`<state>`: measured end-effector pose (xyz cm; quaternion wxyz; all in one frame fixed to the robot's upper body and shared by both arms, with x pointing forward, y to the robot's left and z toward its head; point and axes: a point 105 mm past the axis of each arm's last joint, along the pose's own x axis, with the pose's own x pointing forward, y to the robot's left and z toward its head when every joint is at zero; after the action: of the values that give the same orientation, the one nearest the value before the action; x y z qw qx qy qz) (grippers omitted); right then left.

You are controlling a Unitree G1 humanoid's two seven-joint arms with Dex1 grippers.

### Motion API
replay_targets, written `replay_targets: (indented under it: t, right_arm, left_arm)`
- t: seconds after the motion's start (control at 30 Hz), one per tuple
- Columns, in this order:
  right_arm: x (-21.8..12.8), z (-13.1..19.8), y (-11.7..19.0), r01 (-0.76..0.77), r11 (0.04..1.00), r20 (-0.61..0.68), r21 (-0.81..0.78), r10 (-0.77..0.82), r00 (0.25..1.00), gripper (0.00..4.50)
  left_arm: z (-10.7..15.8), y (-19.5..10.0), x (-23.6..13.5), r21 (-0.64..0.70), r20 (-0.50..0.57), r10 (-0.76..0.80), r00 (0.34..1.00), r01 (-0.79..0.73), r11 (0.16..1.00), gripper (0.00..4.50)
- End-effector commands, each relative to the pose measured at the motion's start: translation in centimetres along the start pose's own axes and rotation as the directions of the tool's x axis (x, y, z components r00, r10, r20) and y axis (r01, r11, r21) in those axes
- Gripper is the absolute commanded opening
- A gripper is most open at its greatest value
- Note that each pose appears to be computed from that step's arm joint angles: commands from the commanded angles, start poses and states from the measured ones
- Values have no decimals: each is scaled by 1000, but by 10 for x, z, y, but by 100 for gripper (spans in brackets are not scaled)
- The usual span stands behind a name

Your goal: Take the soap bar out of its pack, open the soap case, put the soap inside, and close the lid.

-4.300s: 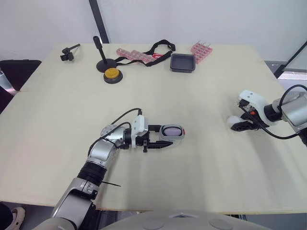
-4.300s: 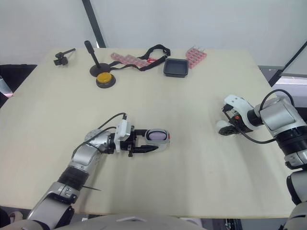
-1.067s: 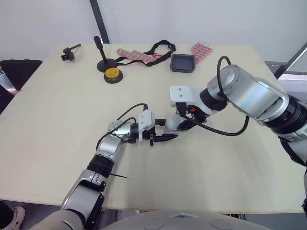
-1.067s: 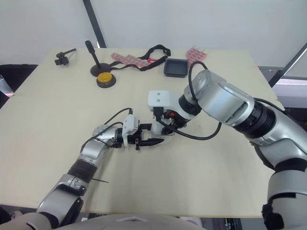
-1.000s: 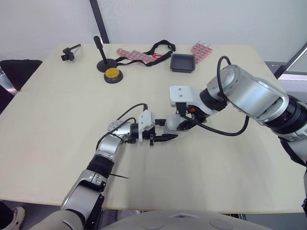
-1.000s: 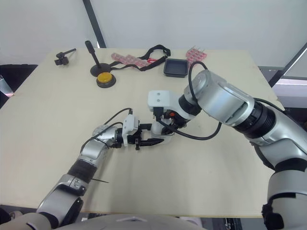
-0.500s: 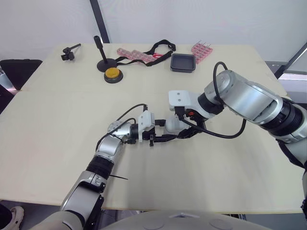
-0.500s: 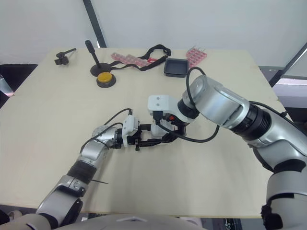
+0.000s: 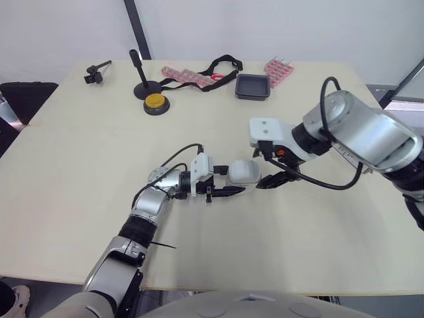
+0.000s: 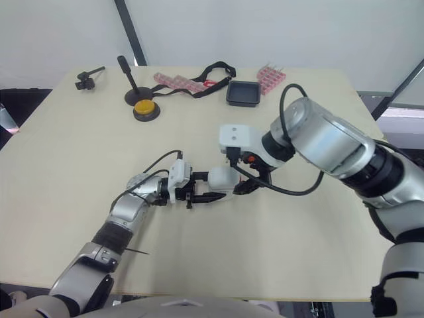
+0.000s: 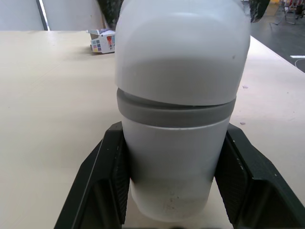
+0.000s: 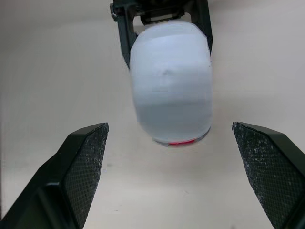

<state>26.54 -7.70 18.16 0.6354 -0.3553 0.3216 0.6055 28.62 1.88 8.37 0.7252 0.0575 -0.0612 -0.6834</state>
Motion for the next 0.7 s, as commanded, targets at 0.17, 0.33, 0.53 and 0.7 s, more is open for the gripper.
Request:
replay_targets:
  t: [0.17,0.33,0.53,0.7]
  right_arm:
    - [-23,-27,6,70,993,36,99,-74,997,447]
    - [-27,-55,-13,193,957,245,217,-245,938,447]
    - [-22,-86,-12,296,919,467,259,-387,795,447]
    - [-12,-116,2,332,883,572,331,-468,674,447]
  left_arm:
    - [-2,1,-6,5,-18,1,1000,-1,1000,194]
    - [1,3,-7,6,0,15,1000,-15,1000,194]
    - [6,2,-8,-13,35,16,999,-16,1000,194]
    - [7,3,-9,-16,35,18,999,-18,1000,194]
